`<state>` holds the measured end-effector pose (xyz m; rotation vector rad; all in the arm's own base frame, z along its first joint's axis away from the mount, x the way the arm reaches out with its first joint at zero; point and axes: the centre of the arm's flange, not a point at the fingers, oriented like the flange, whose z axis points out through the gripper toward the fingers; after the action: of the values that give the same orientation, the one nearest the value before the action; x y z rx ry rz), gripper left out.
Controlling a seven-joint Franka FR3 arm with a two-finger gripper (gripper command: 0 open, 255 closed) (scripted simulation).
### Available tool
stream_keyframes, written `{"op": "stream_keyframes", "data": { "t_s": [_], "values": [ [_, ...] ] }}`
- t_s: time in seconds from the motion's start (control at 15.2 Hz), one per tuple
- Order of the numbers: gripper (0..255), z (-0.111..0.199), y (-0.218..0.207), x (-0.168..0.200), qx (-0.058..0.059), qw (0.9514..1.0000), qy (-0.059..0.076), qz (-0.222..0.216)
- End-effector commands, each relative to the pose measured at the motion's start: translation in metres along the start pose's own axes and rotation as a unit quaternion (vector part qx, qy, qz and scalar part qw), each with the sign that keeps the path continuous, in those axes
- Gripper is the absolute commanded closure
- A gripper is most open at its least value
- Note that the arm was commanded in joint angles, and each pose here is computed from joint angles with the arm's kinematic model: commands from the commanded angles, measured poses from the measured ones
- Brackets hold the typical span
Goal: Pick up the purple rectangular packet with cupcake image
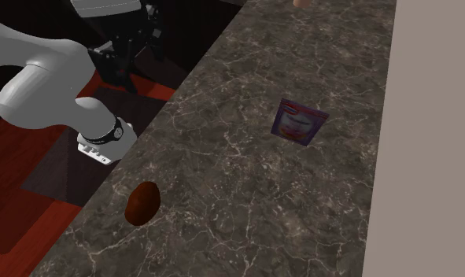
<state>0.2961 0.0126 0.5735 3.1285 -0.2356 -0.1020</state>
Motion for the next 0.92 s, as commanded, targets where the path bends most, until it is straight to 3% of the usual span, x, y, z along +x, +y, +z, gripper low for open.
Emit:
{"op": "stream_keyframes", "data": {
  "t_s": [0.0,0.86],
  "values": [
    [0,0.000,0.000,0.000,0.000,1.0000,0.000,0.000],
    [0,0.005,-0.049,0.169,0.006,0.9998,-0.017,0.010]
  ]
}}
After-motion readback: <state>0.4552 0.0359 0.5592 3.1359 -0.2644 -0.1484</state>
